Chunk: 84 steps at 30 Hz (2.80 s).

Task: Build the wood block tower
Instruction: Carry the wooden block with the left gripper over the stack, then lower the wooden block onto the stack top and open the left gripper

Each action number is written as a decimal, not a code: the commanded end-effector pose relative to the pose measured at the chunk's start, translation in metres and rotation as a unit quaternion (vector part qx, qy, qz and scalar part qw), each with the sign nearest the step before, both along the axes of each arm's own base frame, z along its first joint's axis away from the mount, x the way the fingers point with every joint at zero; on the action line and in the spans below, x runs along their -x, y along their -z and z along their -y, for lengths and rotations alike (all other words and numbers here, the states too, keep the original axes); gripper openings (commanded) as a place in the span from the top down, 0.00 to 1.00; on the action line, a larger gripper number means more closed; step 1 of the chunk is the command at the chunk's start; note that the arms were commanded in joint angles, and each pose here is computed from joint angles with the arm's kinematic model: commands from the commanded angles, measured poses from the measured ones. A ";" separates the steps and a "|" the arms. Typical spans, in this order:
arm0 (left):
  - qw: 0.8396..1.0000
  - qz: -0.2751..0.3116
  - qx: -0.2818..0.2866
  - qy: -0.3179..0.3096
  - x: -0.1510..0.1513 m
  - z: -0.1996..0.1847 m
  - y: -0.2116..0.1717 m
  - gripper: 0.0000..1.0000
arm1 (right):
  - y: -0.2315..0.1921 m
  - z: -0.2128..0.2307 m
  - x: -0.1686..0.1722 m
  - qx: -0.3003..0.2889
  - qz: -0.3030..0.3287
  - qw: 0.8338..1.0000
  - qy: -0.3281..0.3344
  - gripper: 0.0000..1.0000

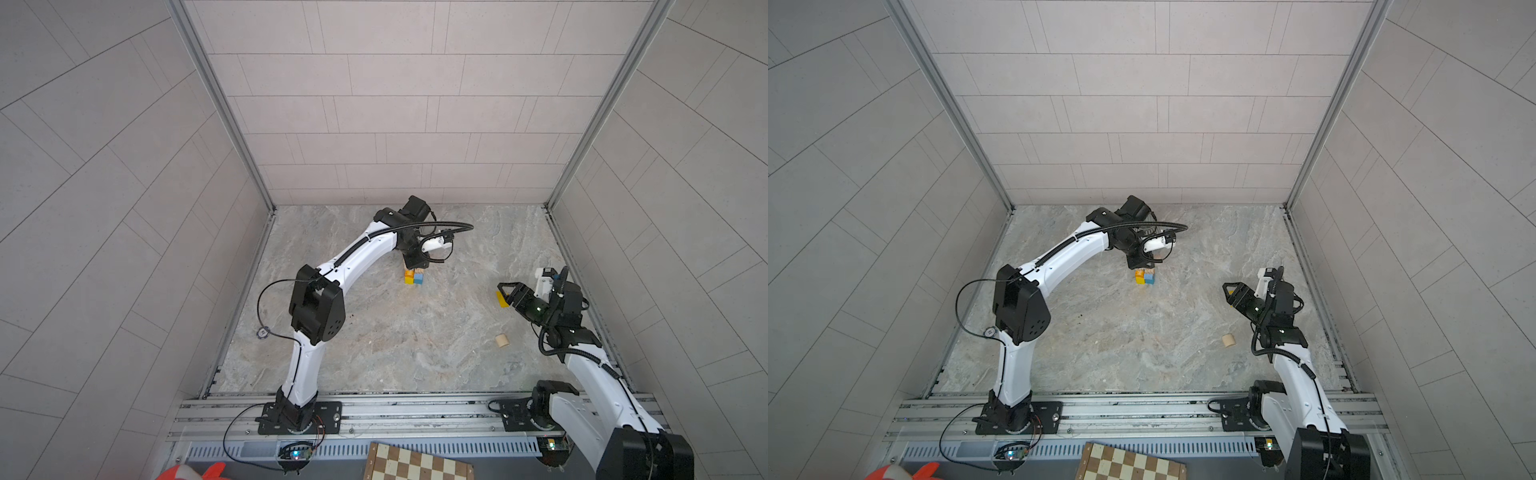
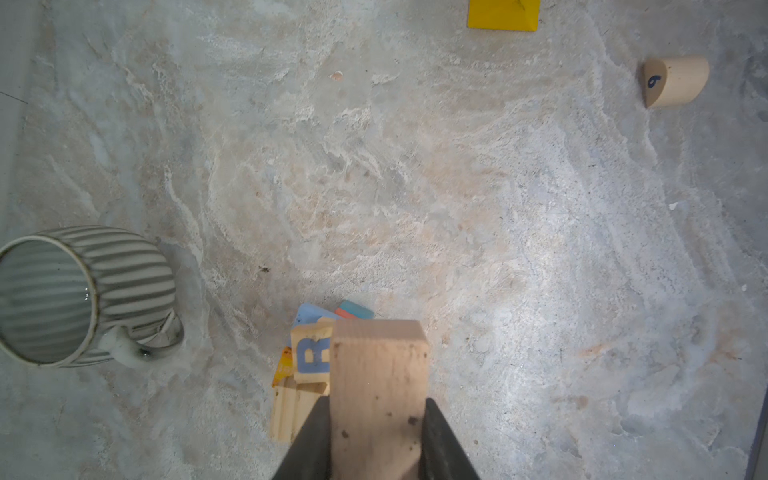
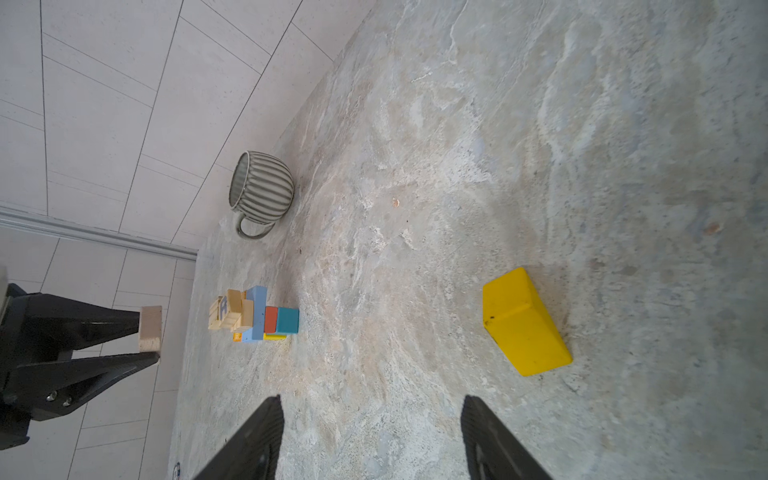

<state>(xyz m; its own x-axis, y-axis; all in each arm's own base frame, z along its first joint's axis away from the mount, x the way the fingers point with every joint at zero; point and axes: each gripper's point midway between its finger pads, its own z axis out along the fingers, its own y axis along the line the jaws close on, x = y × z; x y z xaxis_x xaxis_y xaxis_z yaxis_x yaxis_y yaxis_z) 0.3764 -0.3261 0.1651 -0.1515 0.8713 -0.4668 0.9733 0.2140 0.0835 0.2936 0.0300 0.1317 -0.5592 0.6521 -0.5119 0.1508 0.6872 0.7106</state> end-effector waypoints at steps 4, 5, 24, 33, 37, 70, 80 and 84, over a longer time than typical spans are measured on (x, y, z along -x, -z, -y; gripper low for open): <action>0.999 0.014 -0.012 0.036 -0.002 0.000 -0.001 0.72 | 0.000 -0.004 0.000 -0.007 0.006 1.000 -0.003 0.31; 0.999 0.014 -0.013 0.036 -0.003 -0.001 0.000 0.73 | 0.000 -0.004 0.000 -0.007 0.007 1.000 -0.003 0.31; 0.995 0.024 -0.070 0.069 -0.020 -0.018 0.018 0.74 | 0.005 -0.008 -0.004 -0.007 -0.001 1.000 -0.009 0.31; 0.995 0.012 -0.069 0.066 -0.028 -0.023 0.030 0.74 | 0.007 -0.006 -0.005 -0.002 -0.004 1.000 -0.006 0.31; 0.996 0.001 -0.065 0.061 -0.030 -0.027 0.036 0.74 | 0.010 -0.006 -0.005 -0.002 -0.008 1.000 -0.006 0.31; 0.996 0.002 -0.062 0.059 -0.038 -0.022 0.042 0.66 | 0.011 -0.008 -0.003 0.004 -0.010 1.000 -0.011 0.30; 0.996 0.010 -0.060 0.060 -0.040 -0.022 0.037 0.66 | 0.012 -0.007 -0.003 0.003 -0.011 1.000 -0.010 0.30; 0.996 0.008 -0.064 0.061 -0.039 -0.023 0.040 0.65 | 0.012 -0.008 -0.003 0.002 -0.011 1.000 -0.010 0.30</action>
<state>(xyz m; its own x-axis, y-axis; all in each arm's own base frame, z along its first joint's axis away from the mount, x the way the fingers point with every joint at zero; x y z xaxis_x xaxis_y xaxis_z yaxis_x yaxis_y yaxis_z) 0.4134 -0.3052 0.1208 -0.0508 0.9333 -0.3556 0.9901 0.0936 0.1041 0.2961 0.0375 0.1173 -0.5916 0.6375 -0.4935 0.1561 0.6912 0.7056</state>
